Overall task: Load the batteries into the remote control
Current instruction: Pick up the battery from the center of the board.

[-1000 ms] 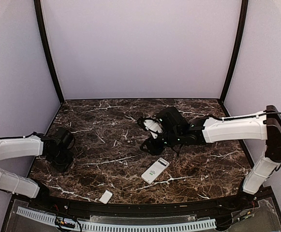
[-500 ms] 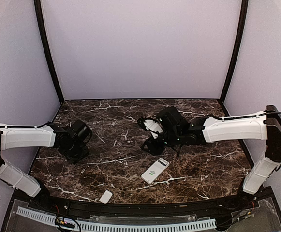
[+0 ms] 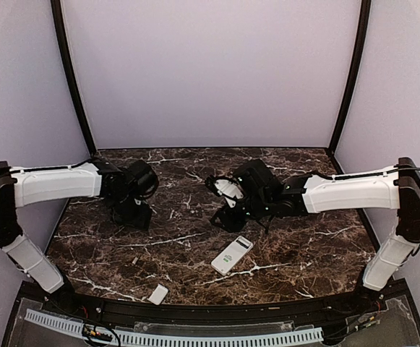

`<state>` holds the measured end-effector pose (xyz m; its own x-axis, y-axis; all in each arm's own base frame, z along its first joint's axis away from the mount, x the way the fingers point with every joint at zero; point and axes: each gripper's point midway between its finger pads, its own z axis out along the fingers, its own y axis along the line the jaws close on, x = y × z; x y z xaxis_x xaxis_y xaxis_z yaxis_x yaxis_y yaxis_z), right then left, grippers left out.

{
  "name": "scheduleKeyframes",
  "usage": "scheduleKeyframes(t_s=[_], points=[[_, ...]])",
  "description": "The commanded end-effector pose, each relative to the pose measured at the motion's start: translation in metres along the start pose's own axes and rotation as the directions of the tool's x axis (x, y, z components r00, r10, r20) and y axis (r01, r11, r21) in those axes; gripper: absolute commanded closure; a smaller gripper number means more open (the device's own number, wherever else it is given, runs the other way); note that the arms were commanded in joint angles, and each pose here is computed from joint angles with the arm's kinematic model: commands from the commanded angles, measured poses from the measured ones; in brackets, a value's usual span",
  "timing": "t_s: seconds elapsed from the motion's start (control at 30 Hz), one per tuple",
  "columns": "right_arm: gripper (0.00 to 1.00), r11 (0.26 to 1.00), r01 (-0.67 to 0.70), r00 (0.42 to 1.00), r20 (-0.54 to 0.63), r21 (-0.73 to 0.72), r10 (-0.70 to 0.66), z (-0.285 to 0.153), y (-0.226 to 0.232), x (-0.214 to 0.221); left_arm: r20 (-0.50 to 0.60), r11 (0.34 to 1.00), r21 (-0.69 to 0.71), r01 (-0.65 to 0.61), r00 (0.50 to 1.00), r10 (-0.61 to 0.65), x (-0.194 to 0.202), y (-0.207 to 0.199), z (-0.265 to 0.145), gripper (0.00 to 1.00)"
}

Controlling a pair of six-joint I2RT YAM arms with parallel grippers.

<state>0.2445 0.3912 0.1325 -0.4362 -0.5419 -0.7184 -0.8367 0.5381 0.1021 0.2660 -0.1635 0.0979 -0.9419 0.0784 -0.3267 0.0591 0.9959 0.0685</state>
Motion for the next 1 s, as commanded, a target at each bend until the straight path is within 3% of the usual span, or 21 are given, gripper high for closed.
scheduleKeyframes(t_s=[0.0,0.1,0.37,0.57,0.73,0.83,0.97], points=[[0.56,1.000,-0.003,1.000,0.001,-0.001,0.003,-0.002,0.000,-0.005,-0.272,0.957,-0.001,-0.290,0.921,0.279,0.064,-0.018,0.021,0.31],[0.55,1.000,-0.003,1.000,-0.004,0.001,0.003,-0.004,0.001,-0.001,-0.346,0.944,-0.008,-0.329,0.887,0.306,0.083,-0.024,0.027,0.31],[0.55,1.000,-0.013,1.000,-0.010,-0.002,0.013,-0.002,0.001,0.001,-0.395,0.950,-0.054,-0.309,0.880,0.263,0.094,-0.016,0.033,0.29],[0.56,1.000,-0.005,1.000,-0.009,0.015,0.005,-0.003,-0.002,0.001,-0.475,0.963,0.002,-0.269,0.847,0.237,0.129,-0.019,0.038,0.42],[0.55,1.000,0.005,1.000,-0.016,0.012,-0.005,0.001,-0.001,-0.002,-0.450,0.970,0.041,-0.238,0.862,0.231,0.139,-0.021,0.040,0.48],[0.56,1.000,0.008,1.000,-0.018,0.015,-0.007,0.002,-0.002,-0.003,-0.425,0.967,0.063,-0.248,0.870,0.251,0.140,-0.024,0.044,0.58],[0.56,1.000,0.010,1.000,-0.020,0.020,-0.009,0.001,-0.003,-0.003,-0.388,0.959,0.097,-0.265,0.878,0.282,0.136,-0.031,0.048,0.64]])
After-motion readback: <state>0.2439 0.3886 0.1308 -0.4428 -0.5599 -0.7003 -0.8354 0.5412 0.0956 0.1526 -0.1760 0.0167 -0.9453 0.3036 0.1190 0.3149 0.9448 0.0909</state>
